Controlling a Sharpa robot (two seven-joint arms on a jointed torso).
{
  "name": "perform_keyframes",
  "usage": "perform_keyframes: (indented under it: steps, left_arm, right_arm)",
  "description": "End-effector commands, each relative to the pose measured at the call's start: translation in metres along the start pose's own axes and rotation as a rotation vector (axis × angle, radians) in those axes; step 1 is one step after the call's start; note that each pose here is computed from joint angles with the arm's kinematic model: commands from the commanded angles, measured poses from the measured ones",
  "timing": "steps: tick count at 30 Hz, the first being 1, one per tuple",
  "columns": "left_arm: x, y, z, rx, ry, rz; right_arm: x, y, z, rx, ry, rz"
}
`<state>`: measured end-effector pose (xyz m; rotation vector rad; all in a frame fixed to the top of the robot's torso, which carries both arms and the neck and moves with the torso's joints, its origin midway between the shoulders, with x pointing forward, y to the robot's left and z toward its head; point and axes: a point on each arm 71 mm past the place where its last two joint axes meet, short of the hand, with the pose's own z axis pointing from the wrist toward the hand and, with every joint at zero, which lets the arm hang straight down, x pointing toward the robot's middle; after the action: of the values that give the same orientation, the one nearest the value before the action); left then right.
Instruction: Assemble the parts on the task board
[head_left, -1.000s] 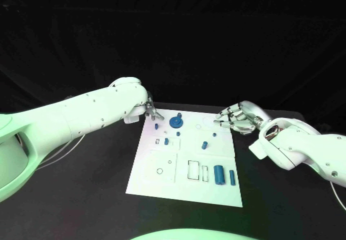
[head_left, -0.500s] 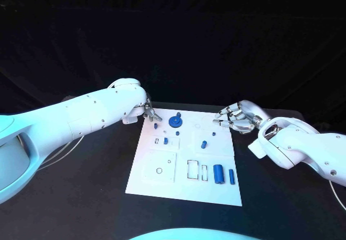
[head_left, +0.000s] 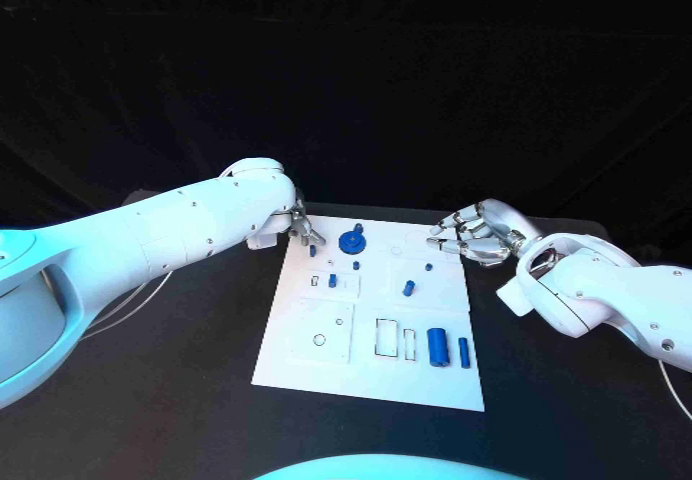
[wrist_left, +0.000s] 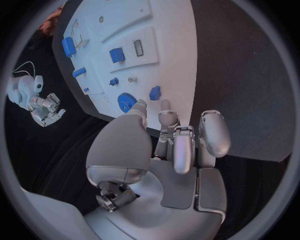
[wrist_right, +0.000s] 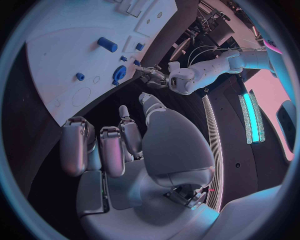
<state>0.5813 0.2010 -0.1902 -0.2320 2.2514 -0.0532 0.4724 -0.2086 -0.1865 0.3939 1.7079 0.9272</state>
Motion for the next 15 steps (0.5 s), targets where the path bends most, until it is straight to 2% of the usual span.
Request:
perform_keyframes:
  steps: [1,15]
  left_arm:
    - [0.0031,-0.0048,-0.0007,0.026,0.031,0.003]
    - [0.0048,-0.0044,-0.0004,0.025,0.051,0.014]
  right_arm:
    - [0.0017,0.0011,0.0003,-0.009,0.012,-0.006]
    - [0.0025,0.0018,0.0011,-0.011,0.014,-0.006]
